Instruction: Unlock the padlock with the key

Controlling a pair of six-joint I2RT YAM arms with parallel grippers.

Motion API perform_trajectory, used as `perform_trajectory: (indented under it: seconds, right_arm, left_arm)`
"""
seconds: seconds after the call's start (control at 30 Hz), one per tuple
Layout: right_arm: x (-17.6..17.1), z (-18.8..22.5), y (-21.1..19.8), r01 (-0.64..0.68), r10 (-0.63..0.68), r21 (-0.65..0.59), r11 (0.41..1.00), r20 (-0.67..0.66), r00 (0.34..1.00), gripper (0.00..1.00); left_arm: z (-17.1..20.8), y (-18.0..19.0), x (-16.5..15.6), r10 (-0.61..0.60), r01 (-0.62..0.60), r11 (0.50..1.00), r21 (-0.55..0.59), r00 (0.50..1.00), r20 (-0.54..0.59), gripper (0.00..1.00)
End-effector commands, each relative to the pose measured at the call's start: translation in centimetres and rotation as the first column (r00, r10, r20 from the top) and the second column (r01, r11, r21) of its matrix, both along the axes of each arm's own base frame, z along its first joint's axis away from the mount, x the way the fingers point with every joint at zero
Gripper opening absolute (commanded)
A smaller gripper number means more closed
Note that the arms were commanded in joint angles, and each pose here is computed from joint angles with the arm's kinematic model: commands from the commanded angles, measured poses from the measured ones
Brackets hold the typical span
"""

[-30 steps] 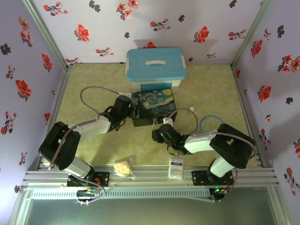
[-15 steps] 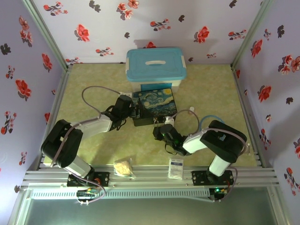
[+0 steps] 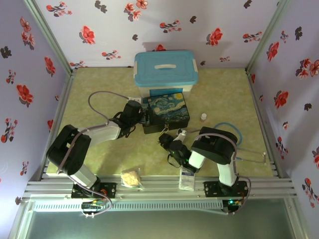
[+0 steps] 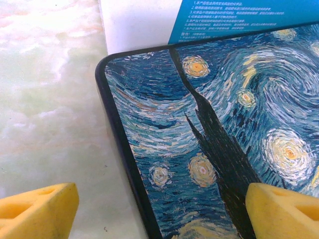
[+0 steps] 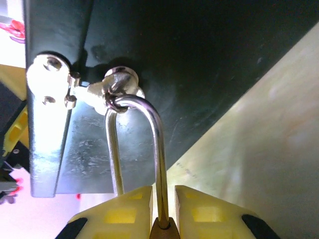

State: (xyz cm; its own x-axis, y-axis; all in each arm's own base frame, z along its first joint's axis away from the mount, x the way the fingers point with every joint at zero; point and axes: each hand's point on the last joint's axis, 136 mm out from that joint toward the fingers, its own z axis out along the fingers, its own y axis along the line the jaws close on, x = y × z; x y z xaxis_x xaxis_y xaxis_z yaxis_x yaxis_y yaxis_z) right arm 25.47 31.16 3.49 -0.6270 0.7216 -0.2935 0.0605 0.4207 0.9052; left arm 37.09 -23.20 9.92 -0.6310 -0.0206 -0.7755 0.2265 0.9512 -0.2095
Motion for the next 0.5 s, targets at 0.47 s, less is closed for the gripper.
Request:
perform_trajectory:
  seconds: [0.47]
  right_arm:
    - [1.6,-0.5,-5.0,0.378,-0.379,0.034,0.925,0.036,0.925,0.03]
  left_arm:
    - [-3.0,1.1,-1.0,-0.031,0.034,0.997,0.075,0.998,-0.046,0.79]
